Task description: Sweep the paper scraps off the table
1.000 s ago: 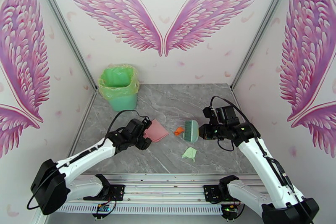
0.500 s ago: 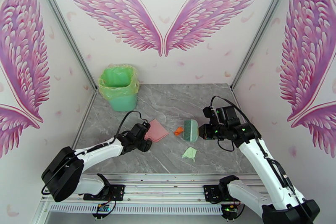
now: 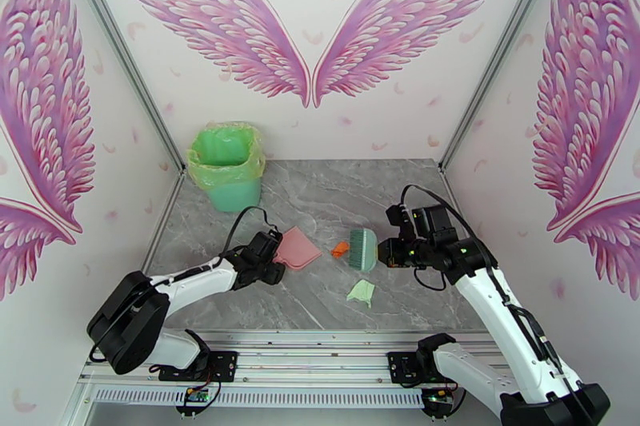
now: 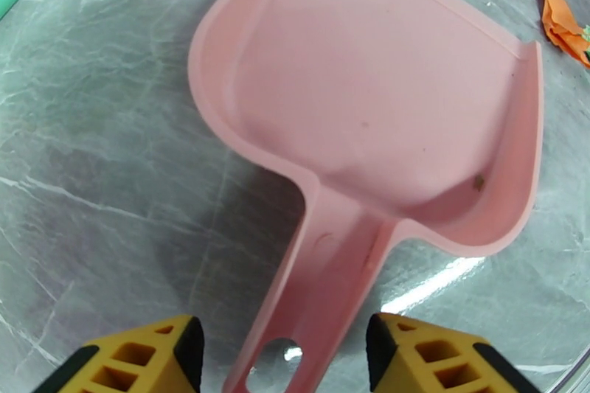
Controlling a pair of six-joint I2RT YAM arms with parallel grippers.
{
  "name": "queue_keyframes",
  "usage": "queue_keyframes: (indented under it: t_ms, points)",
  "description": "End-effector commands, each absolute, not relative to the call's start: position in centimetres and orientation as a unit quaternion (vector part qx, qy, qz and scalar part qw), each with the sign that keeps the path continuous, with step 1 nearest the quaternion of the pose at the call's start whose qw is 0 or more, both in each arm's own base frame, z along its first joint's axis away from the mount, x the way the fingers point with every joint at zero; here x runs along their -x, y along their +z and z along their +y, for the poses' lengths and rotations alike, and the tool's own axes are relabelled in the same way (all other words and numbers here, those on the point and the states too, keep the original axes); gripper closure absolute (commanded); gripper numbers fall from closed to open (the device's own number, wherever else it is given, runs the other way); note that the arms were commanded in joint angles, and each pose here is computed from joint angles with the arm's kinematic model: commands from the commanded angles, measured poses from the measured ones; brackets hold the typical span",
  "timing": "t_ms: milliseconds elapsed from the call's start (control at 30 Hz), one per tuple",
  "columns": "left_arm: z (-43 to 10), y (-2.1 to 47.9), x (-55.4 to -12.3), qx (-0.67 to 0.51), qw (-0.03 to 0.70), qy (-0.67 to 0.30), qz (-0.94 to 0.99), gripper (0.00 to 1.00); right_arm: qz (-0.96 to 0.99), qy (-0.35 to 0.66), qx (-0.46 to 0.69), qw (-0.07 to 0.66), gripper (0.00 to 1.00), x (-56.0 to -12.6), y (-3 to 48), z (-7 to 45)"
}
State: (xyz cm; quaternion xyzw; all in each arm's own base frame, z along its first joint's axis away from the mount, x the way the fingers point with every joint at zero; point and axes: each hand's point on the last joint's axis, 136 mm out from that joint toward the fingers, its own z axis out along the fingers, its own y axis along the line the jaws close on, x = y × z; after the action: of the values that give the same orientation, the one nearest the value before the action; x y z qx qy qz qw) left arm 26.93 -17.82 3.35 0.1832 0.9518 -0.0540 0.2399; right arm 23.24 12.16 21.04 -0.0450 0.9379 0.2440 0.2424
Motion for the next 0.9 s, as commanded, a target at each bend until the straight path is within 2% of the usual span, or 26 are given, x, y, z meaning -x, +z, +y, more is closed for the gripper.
queue_keyframes:
  t_ms: [0, 233, 467, 667, 767, 867]
  points:
    - [-18.9, 4.0, -27.6, -0.192, 0.244, -0.067, 0.948, 0.38, 0.933, 0.253, 0.047, 0.252, 1.0, -23.5, 21.3, 12.5]
    - [-19.0, 4.8, -27.7, -0.199, 0.275, -0.073, 0.938, 0.42, 0.934, 0.253, 0.046, 0.248, 1.0, -23.6, 21.0, 12.5]
    - [-19.2, 4.2, -27.8, -0.204, 0.262, -0.072, 0.941, 0.53, 0.931, 0.258, 0.044, 0.252, 1.0, -23.8, 21.6, 12.7]
    - [-19.3, 4.0, -27.8, -0.207, 0.258, -0.07, 0.941, 0.51, 0.932, 0.256, 0.045, 0.254, 1.0, -23.6, 21.8, 12.6]
    - [-19.4, 3.9, -27.8, -0.207, 0.256, -0.07, 0.942, 0.45, 0.932, 0.257, 0.043, 0.253, 1.0, -23.7, 21.7, 12.6]
    - [-19.4, 3.8, -27.8, -0.208, 0.254, -0.069, 0.942, 0.47, 0.93, 0.262, 0.042, 0.253, 1.0, -23.8, 21.7, 12.8]
